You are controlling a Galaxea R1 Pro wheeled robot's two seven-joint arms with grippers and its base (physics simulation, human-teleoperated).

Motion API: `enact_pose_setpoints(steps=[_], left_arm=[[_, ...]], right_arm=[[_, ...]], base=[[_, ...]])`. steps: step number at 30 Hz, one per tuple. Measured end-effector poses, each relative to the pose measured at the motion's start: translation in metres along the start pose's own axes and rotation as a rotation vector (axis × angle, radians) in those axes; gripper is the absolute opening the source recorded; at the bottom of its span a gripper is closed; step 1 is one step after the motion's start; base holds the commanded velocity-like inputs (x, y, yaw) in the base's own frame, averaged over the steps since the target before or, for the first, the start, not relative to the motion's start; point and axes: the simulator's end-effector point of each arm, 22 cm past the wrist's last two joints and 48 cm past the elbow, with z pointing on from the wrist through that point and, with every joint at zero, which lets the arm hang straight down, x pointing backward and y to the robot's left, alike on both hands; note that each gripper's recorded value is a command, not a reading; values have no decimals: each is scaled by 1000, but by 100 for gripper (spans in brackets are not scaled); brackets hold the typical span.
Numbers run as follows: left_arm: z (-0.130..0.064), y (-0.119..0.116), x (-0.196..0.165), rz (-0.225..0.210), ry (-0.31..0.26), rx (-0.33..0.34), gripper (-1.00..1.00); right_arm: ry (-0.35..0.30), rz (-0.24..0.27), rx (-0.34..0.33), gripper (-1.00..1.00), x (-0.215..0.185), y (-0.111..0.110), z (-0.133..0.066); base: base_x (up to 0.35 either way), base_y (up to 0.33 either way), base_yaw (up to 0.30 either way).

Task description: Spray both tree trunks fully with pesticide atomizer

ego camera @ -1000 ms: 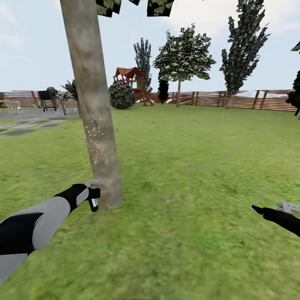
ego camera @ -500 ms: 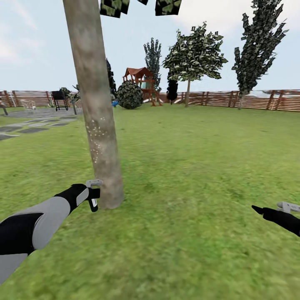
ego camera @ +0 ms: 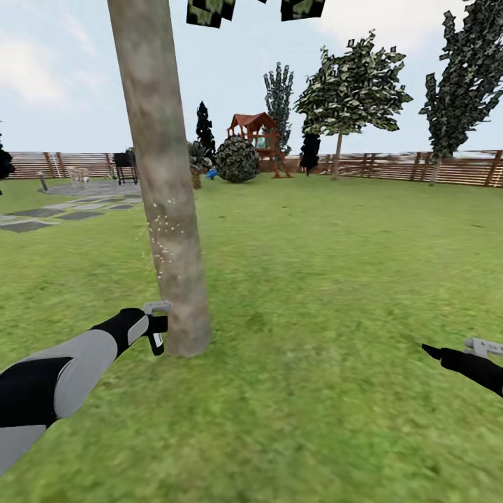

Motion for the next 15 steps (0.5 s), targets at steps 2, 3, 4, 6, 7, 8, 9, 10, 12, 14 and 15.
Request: enact_pose_setpoints(steps=[2, 3, 4, 6, 7, 8, 9, 10, 12, 14, 15], left_arm=[[0, 0, 0, 0, 0, 0, -100], [0, 0, 0, 1, 0, -1, -100], [0, 0, 0, 1, 0, 0, -100], [0, 0, 0, 1, 0, -1, -100], [0, 0, 0, 1, 0, -1, -100], [0, 0, 0, 1, 0, -1, -100], [0, 0, 0, 1, 0, -1, -100], [0, 0, 0, 1, 0, -1, -100], [0, 0, 0, 1, 1, -1, -100], [0, 0, 0, 1, 1, -1, -100], [0, 0, 0, 1, 1, -1, -100]], right_arm=[[0, 0, 0, 100, 0, 0, 0], [0, 0, 0, 100, 0, 0, 0], [0, 0, 0, 100, 0, 0, 0], [0, 0, 0, 100, 0, 0, 0], [0, 0, 0, 100, 0, 0, 0], [-1, 0, 0, 100, 0, 0, 0], [-1, 0, 0, 100, 0, 0, 0], [-1, -1, 0, 100, 0, 0, 0], [-1, 0, 0, 100, 0, 0, 0], [-1, -1, 0, 100, -1, 0, 0], [-1, -1, 0, 100, 0, 0, 0]], base=[[302, -58, 3], [303, -25, 1], [302, -13, 45], [263, -6, 162], [142, -1, 243], [73, -1, 257], [46, 0, 263], [24, 0, 267], [7, 0, 270], [2, 0, 271], [1, 0, 272]])
